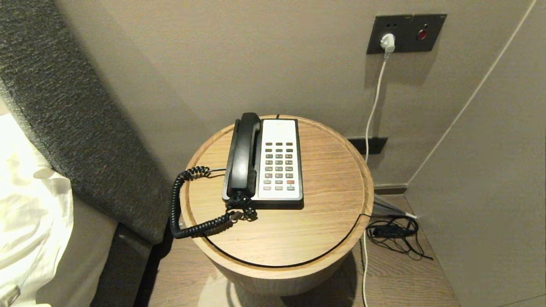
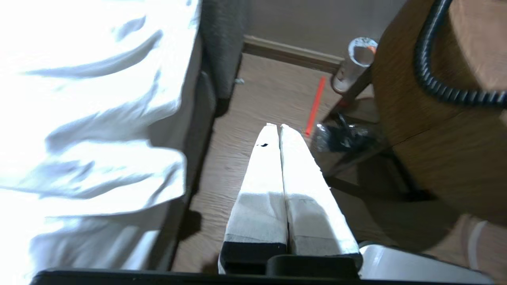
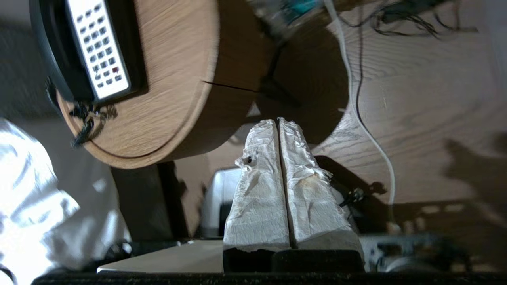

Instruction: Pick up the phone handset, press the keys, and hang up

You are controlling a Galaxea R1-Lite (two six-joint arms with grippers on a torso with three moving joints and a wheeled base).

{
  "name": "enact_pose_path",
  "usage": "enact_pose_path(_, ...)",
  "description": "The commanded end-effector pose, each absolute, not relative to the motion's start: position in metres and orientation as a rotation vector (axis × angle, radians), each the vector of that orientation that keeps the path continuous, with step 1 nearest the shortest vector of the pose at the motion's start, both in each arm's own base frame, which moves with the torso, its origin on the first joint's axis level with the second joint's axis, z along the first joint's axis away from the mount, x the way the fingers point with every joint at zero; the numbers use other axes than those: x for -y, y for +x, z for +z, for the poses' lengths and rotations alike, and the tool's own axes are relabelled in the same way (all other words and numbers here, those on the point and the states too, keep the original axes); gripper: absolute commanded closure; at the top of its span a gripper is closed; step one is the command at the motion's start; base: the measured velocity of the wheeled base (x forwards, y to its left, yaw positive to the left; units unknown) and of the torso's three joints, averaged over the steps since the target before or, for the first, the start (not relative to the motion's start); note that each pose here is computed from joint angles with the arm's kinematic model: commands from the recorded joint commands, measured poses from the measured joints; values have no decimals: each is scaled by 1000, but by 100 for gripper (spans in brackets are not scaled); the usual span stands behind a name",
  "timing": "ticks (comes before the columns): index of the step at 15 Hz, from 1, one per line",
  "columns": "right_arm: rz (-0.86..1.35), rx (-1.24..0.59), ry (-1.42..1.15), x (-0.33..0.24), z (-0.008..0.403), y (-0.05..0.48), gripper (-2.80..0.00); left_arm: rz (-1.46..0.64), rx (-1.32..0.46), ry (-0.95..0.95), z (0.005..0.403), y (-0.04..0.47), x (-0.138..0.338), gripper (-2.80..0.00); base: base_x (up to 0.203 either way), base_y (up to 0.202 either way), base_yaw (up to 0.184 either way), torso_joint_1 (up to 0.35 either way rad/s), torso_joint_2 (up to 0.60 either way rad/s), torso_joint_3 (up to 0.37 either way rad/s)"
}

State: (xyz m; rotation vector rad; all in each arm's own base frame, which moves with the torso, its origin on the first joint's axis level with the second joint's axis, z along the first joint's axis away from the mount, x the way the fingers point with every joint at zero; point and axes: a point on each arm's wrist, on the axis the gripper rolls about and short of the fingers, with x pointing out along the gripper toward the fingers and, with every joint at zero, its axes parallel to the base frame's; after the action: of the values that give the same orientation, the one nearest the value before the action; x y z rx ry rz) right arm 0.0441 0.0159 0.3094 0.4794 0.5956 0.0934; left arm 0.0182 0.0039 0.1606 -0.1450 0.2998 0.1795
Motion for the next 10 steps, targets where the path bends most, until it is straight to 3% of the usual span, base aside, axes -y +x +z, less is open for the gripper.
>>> enact_pose_path(1, 59, -471, 567, 8, 286, -17, 0, 190, -202, -140, 147, -10, -7, 0, 0, 0, 0, 0, 0, 0)
enact_pose_path(6, -53, -456, 635, 16, 250, -67, 0, 291, -213, -107, 138, -23, -6, 0, 0, 0, 0, 0, 0, 0)
enact_pose_path(10, -85, -441, 646, 17, 232, -85, 0, 257, -214, -74, 125, -24, -4, 0, 0, 0, 0, 0, 0, 0)
